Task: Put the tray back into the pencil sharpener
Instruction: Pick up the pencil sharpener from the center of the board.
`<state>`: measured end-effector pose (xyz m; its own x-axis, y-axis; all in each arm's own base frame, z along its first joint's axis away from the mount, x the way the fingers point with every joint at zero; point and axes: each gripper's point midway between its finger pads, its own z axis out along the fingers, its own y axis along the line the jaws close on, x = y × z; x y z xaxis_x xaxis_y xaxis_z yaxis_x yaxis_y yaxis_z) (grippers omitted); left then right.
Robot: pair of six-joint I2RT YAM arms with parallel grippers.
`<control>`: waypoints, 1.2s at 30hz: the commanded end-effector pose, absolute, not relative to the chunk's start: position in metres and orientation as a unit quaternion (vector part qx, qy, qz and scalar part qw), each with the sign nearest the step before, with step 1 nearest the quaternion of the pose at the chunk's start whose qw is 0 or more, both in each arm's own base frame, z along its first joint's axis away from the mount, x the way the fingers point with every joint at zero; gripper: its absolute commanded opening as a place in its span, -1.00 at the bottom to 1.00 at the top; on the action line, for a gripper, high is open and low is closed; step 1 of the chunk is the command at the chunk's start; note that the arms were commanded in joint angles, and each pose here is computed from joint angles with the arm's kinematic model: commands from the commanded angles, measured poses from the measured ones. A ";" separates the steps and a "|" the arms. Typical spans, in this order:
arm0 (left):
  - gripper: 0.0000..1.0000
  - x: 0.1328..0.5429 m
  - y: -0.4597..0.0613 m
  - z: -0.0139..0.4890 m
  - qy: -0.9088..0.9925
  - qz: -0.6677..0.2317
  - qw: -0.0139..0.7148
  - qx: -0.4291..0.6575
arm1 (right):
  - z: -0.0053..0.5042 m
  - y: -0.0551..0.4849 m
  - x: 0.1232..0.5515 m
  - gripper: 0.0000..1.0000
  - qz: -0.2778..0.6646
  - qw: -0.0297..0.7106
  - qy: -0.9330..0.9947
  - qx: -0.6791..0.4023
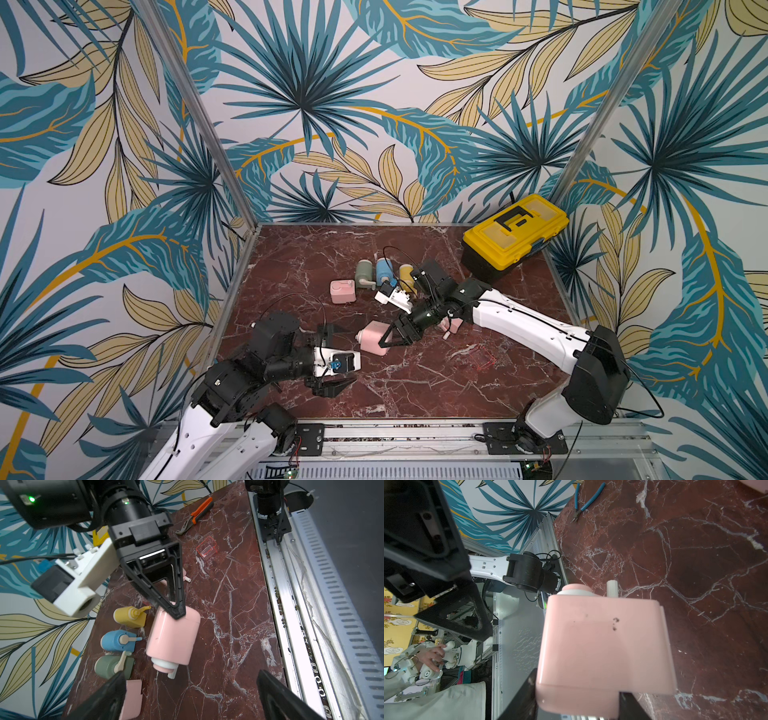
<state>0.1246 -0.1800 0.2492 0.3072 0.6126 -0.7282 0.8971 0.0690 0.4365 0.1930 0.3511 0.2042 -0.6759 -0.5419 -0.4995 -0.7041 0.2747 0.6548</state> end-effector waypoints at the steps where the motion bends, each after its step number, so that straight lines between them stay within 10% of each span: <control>1: 0.99 0.128 -0.184 0.238 0.531 -0.128 0.448 0.707 | 0.211 0.352 0.182 -0.47 0.481 0.061 0.789 -0.376; 18: 1.00 0.155 -0.204 0.232 0.536 -0.130 0.438 0.710 | 0.225 0.369 0.169 -0.48 0.522 0.044 0.765 -0.375; 36: 0.30 0.161 -0.208 0.221 0.532 -0.105 0.416 0.730 | 0.231 0.380 0.169 -0.47 0.547 0.035 0.752 -0.367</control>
<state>0.1609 -0.2069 0.2164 0.3944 0.6896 -0.6074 0.8743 -0.0781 0.4791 0.1703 0.3746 0.2293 -0.7357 -0.5146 -0.4403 -0.5942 0.1784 0.7843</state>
